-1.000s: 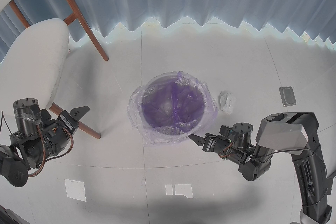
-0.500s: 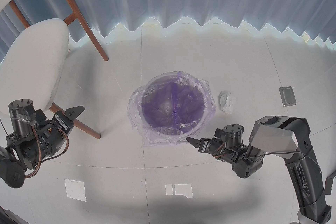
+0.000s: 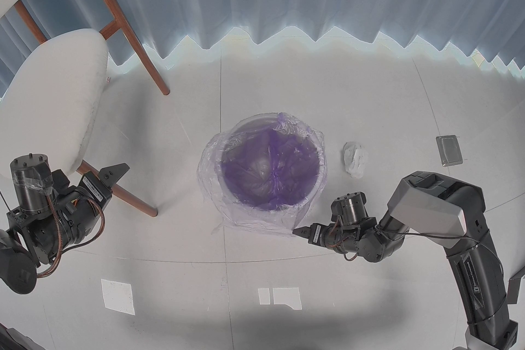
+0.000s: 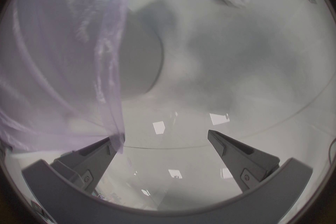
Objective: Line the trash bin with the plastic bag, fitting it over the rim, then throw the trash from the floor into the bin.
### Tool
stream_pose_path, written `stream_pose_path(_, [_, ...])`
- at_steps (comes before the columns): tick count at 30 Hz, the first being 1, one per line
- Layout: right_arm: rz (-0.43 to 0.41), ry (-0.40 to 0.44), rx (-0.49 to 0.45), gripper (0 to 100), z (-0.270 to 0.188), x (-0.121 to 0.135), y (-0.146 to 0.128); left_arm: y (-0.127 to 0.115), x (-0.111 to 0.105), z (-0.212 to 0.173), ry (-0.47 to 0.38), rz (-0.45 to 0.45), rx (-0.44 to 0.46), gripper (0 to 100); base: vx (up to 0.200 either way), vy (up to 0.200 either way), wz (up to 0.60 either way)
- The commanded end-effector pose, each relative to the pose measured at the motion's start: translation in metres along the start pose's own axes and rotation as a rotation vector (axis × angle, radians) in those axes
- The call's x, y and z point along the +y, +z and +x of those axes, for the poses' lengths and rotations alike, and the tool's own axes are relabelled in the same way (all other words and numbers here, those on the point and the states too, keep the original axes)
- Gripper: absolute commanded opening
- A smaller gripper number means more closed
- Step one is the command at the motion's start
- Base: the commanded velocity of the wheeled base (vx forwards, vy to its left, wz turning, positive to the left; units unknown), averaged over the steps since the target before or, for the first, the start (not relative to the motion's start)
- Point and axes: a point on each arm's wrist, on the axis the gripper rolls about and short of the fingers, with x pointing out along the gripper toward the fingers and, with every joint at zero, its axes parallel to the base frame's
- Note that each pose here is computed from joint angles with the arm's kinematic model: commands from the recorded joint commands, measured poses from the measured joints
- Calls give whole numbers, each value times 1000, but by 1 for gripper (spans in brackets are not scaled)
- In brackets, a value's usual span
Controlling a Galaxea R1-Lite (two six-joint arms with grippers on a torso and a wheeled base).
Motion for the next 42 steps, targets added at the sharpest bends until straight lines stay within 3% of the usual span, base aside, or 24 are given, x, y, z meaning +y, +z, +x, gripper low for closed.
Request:
stream_pose_path(1, [143,-27,-12,100,-2,17,28,-1,1,-1,6,32,2,100,0,0,0])
stream_pose_path(6, [144,-57,-96,100,-6,23,32,-3,3,-5,3,57,9,100,0,0,0])
stream_pose_path(8, [134,-22,-102,100,-34,46,36,-3,3,-5,2,57,11,100,0,0,0])
stream_pose_path(10, [132,-16,-94,100,-46,52,35,-3,3,-6,1,57,9,100,0,0,0])
stream_pose_path(11, [117,0,-43,100,-78,65,22,-2,2,-7,-4,57,6,100,0,0,0])
stream_pose_path(16, [81,-58,76,100,-149,60,-24,-5,1,-10,-13,61,16,100,0,0,0])
stream_pose_path(19, [79,-73,71,100,-181,51,-36,-4,0,-12,-25,61,13,100,0,0,0])
stream_pose_path(28, [129,-50,-173,100,-261,14,-23,-5,-1,-29,-58,67,-1,100,0,0,0])
stream_pose_path(35, [107,-40,-421,100,-287,4,4,-13,11,-46,-31,156,6,100,0,0,0])
stream_pose_path(39, [119,-27,-466,100,-290,7,19,-11,18,-50,-4,164,-20,100,0,0,0])
stream_pose_path(42, [196,-21,-450,100,-289,9,25,-9,15,-57,-31,168,-43,100,0,0,0])
